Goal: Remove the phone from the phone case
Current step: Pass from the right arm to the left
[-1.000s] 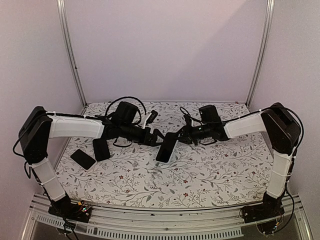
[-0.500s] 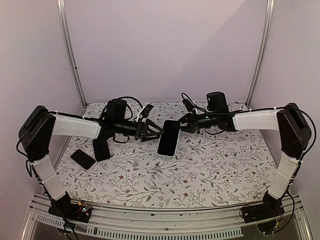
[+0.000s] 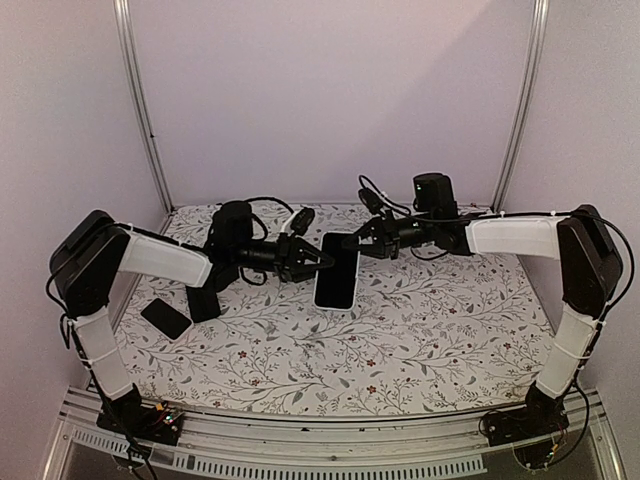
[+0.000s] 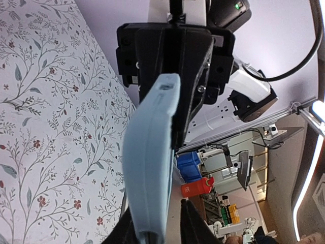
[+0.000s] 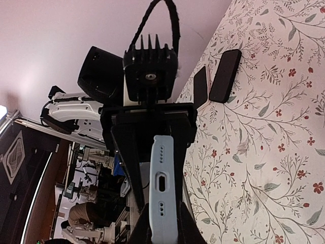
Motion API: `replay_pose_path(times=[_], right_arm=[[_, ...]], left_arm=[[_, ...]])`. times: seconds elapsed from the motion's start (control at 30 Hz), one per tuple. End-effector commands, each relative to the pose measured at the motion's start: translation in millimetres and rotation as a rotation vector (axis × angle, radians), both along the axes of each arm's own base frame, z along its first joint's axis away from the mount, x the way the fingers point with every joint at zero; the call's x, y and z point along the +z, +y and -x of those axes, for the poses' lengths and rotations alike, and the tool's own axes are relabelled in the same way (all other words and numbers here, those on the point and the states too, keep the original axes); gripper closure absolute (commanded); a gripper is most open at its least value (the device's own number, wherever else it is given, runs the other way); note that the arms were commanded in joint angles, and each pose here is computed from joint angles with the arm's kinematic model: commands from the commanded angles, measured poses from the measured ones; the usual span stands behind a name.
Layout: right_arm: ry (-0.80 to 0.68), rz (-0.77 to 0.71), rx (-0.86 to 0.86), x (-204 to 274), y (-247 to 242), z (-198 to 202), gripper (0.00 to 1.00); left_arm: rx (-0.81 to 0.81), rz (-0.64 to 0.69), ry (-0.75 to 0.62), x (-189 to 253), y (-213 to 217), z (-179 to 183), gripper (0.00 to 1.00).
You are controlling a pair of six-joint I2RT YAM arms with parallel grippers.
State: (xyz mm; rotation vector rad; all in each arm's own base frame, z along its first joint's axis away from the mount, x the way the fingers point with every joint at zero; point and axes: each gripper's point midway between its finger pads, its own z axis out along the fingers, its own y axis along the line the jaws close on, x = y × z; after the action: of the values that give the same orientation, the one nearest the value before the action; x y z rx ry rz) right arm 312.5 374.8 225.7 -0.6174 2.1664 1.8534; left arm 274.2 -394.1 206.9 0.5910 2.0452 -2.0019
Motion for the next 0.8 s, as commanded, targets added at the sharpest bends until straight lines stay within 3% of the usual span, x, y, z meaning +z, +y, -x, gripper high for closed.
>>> replay_pose_path(times=[0.0,0.13,0.23,0.37,0.53,0.67,0.77], right_arm=[[-0.073,-0.064,0.044,27.1,2.1,-0.2,1.00],[-0.069,-0.061,0.042,25.5,2.4,-0.8,0.98],[-0.072,-0.053,0.019,23.6,2.2,-4.4,0.83],[-0.092,-0.041,-0.023,24.1,0.6,-9.3,0.64],[-0.138,-0.013,-0.094,23.4,-3.9,-15.4,0.31],[-0.172,0.011,-0.162,21.1,-12.0,-17.9,0.19],[-0.198,0.015,-0.198,23.9,-16.1,-14.0,0.17]], left_arm=[[-0.030,0.044,-0.018,11.1,-7.9,7.3,0.79],[-0.025,0.048,-0.015,12.0,-9.7,8.0,0.91],[-0.012,0.048,-0.014,12.9,-10.2,6.5,1.00],[0.032,0.043,-0.006,13.7,-9.2,0.5,1.00],[0.119,0.036,0.011,13.7,-5.6,-11.3,1.00],[0.214,0.058,0.032,18.3,4.6,-25.5,1.00],[0.275,0.095,0.047,24.0,15.5,-35.2,1.00]])
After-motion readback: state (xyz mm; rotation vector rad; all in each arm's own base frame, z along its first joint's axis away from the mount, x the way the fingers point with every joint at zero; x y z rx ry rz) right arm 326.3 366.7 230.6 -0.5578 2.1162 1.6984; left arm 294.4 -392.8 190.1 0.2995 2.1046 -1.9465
